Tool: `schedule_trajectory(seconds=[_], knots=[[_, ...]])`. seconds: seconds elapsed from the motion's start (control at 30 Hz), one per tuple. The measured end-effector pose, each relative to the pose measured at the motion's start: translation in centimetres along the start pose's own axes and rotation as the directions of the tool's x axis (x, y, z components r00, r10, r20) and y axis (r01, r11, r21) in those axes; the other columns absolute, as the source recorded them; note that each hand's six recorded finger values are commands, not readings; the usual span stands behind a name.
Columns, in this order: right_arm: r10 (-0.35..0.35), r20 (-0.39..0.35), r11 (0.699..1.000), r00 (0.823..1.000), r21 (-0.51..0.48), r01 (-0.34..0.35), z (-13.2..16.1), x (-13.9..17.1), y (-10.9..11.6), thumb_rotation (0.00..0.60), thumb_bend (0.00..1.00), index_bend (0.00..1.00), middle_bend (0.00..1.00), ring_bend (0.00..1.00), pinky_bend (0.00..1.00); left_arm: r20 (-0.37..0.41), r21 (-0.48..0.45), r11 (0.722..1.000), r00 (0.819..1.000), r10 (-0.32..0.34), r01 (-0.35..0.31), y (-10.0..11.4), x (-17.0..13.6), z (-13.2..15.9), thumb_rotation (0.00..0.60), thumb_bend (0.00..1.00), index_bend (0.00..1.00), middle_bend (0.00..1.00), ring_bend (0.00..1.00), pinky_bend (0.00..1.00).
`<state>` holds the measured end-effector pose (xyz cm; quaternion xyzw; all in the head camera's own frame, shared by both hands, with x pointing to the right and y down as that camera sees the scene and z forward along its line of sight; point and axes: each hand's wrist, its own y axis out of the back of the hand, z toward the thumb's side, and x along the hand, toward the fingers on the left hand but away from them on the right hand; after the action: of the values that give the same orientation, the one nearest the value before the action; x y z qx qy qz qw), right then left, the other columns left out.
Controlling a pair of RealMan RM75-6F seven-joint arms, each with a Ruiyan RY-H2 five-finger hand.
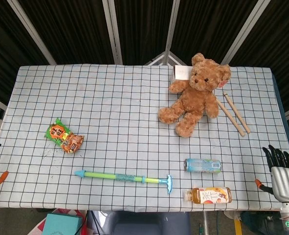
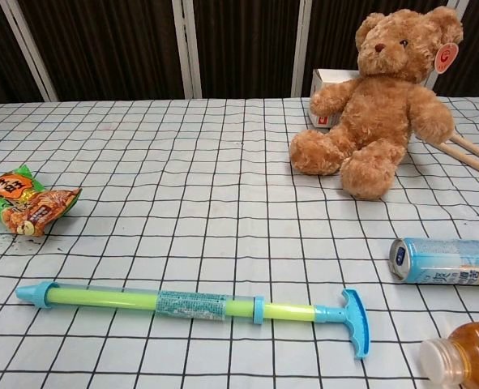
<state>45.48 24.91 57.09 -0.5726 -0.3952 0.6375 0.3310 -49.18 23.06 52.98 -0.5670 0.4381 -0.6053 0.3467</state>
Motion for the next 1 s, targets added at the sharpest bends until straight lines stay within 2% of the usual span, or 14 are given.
schedule_trajectory(seconds=[0.5, 0.77, 0.87, 1.0], knots=[[0.003, 0.015, 1.0, 1.0, -0.021, -0.003, -0.4, 0.3, 0.2, 0.6, 0.2, 0.0, 0.03, 0.0, 0.0, 0.011, 0.002, 1.0, 1.0, -0.001, 0.001, -0.1, -0.1, 0.3, 0.6, 0.31, 0.18, 0.0, 0.0, 0.12], [0.051, 0.02, 0.998, 0.999, -0.033, -0.05, -0.6, 0.4, -0.5, 0.6, 0.2, 0.0, 0.04, 0.0, 0.0, 0.018, 0.003, 1.0, 1.0, 0.002, -0.002, 0.0, -0.2, 0.6, 0.6, 0.31, 0.18, 0.0, 0.0, 0.12], [0.05, 0.018, 0.996, 0.999, -0.078, -0.049, -0.3, 0.3, -0.5, 0.6, 0.2, 0.0, 0.05, 0.01, 0.0, 0.02, 0.004, 1.0, 1.0, -0.001, 0.001, -0.1, -0.5, 0.6, 0.6, 0.31, 0.18, 0.0, 0.0, 0.12], [0.068, -0.001, 0.975, 0.998, -0.213, -0.067, 0.4, -0.1, -0.8, 0.6, 0.2, 0.0, 0.08, 0.04, 0.0, 0.011, -0.002, 1.0, 1.0, 0.005, -0.005, 0.0, -0.3, 0.4, 0.6, 0.31, 0.18, 0.0, 0.0, 0.12]])
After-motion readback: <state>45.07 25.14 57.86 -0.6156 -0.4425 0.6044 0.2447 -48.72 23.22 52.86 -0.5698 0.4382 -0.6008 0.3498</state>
